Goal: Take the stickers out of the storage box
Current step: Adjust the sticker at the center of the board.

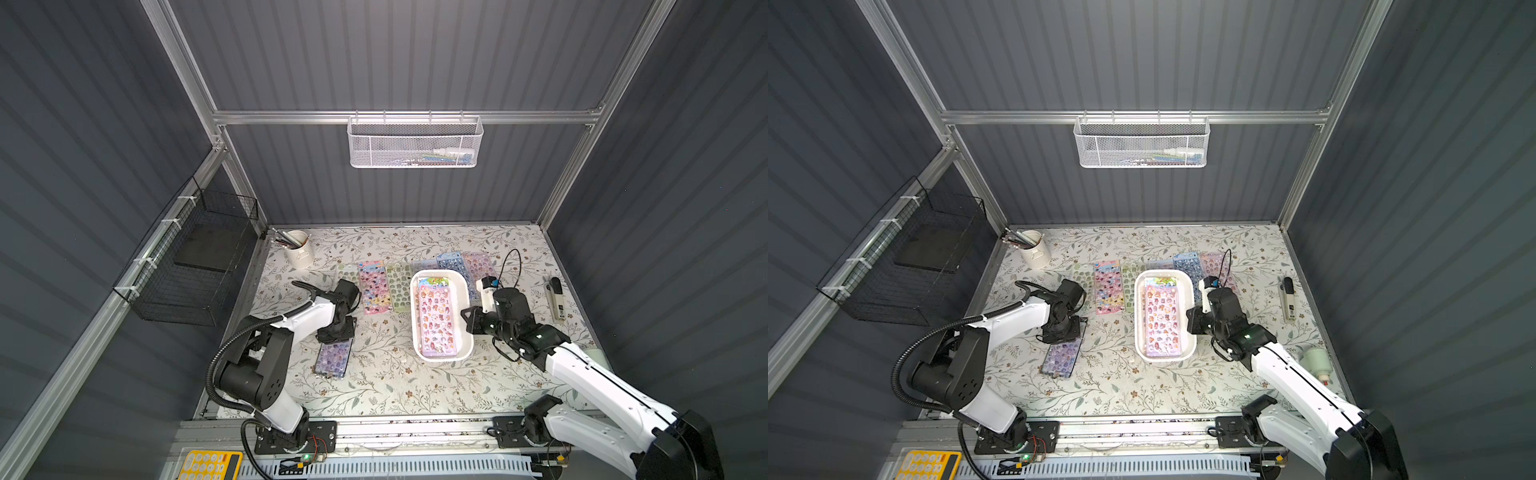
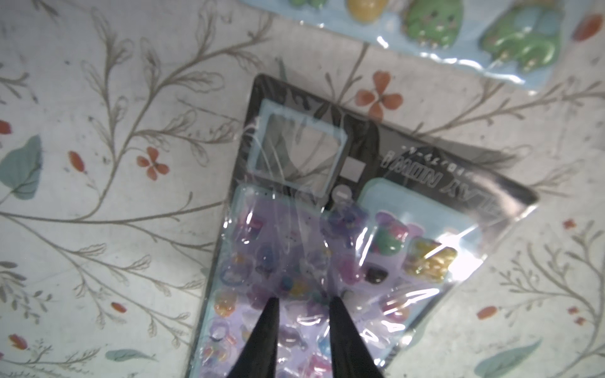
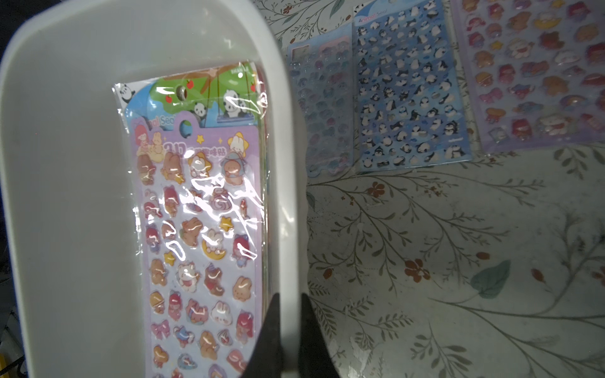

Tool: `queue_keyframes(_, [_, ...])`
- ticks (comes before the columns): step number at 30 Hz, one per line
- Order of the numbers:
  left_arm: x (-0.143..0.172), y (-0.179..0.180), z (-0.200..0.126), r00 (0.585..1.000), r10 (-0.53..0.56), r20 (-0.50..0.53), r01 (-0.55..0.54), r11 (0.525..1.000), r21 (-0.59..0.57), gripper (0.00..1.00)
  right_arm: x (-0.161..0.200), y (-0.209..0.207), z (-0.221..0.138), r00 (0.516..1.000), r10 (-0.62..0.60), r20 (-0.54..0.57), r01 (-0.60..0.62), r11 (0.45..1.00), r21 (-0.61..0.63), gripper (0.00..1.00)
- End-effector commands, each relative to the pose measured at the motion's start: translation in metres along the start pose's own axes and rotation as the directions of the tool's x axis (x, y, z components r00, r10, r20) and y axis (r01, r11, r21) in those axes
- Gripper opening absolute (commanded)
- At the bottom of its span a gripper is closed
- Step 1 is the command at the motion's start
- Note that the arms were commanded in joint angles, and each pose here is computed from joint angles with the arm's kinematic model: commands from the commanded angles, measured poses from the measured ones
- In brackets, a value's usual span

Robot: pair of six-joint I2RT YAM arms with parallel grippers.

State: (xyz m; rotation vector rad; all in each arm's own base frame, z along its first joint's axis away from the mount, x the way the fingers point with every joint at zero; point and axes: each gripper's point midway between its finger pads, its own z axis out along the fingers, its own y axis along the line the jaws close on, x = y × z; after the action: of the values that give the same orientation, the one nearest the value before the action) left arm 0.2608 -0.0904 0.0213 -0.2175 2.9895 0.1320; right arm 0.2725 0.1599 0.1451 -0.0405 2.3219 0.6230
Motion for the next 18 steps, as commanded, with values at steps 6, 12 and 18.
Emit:
queue_keyframes(6, [-0.011, 0.004, -0.024, 0.999, -0.018, 0.039, 0.018, 1.000, -0.014, 0.32, -0.014, 0.008, -0.003, 0.999, -0.012, 0.037, 0.013, 1.000, -0.020, 0.02])
queue_keyframes(12, [-0.044, -0.008, -0.085, 0.987, -0.024, 0.159, 0.012, 0.997, 0.074, 0.35, -0.017, 0.010, -0.004, 1.000, -0.014, 0.023, 0.015, 1.000, -0.015, 0.02])
queue_keyframes(18, [-0.065, -0.052, -0.153, 0.955, 0.002, 0.297, -0.078, 0.966, 0.247, 0.36, -0.019, 0.011, -0.001, 1.000, -0.018, -0.004, 0.018, 1.000, -0.001, 0.01])
